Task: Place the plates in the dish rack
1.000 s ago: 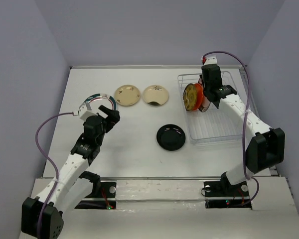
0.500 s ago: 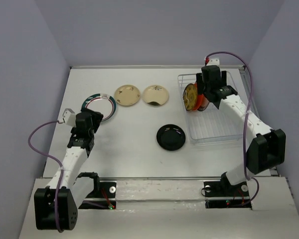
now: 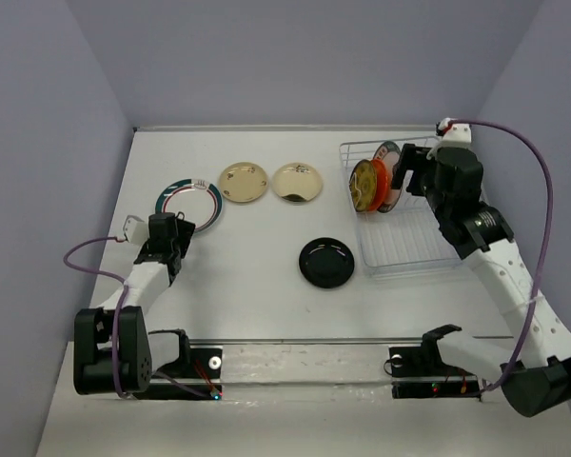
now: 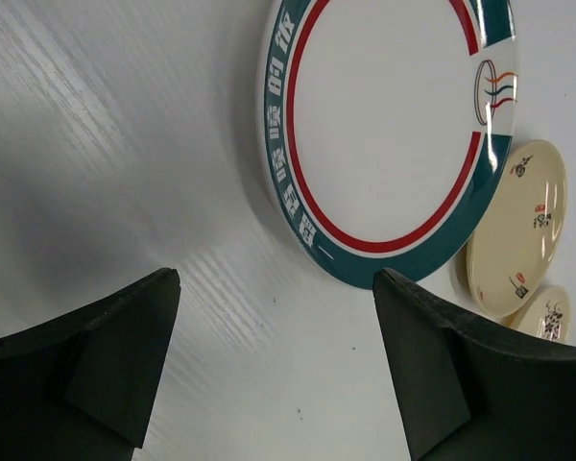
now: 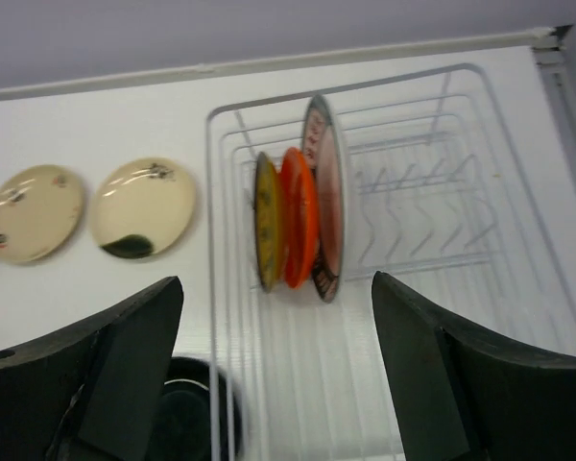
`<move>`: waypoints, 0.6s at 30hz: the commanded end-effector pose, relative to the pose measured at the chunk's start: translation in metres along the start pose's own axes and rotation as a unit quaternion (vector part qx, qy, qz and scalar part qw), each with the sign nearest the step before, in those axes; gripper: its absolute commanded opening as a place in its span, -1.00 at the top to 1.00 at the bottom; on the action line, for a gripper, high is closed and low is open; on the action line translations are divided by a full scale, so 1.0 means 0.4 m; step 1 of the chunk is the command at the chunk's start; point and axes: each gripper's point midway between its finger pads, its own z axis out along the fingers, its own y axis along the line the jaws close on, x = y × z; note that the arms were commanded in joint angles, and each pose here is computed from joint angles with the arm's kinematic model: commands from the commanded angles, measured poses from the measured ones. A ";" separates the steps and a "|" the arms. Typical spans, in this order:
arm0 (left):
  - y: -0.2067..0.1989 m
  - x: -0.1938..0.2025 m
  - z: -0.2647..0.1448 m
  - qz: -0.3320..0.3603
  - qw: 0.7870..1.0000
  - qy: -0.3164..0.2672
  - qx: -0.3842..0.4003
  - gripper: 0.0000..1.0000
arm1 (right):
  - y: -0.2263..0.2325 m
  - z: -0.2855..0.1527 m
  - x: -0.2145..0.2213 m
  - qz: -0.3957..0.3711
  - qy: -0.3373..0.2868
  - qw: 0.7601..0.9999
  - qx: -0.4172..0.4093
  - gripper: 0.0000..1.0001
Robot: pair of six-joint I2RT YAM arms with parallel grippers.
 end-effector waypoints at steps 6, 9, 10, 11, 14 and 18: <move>-0.043 -0.026 0.034 -0.033 0.999 -0.015 0.023 -0.81 | 0.144 -0.125 -0.021 0.087 -0.047 0.975 -0.197 -0.70; -0.042 -0.019 0.050 -0.033 0.999 -0.007 0.013 -0.80 | 0.157 -0.145 -0.012 0.090 -0.044 0.970 -0.219 -0.70; -0.032 -0.011 0.060 -0.033 0.999 -0.004 0.004 -0.80 | 0.158 -0.145 -0.005 0.091 -0.044 0.970 -0.222 -0.70; -0.032 -0.010 0.066 -0.034 0.999 -0.005 0.004 -0.80 | 0.158 -0.151 -0.008 0.090 -0.048 0.969 -0.225 -0.70; -0.025 -0.003 0.081 -0.040 0.999 -0.003 0.001 -0.76 | 0.155 -0.141 0.003 0.083 -0.046 0.971 -0.220 -0.70; -0.035 0.001 0.112 -0.048 0.999 -0.004 0.006 -0.61 | 0.163 -0.134 0.021 0.080 -0.036 0.970 -0.227 -0.70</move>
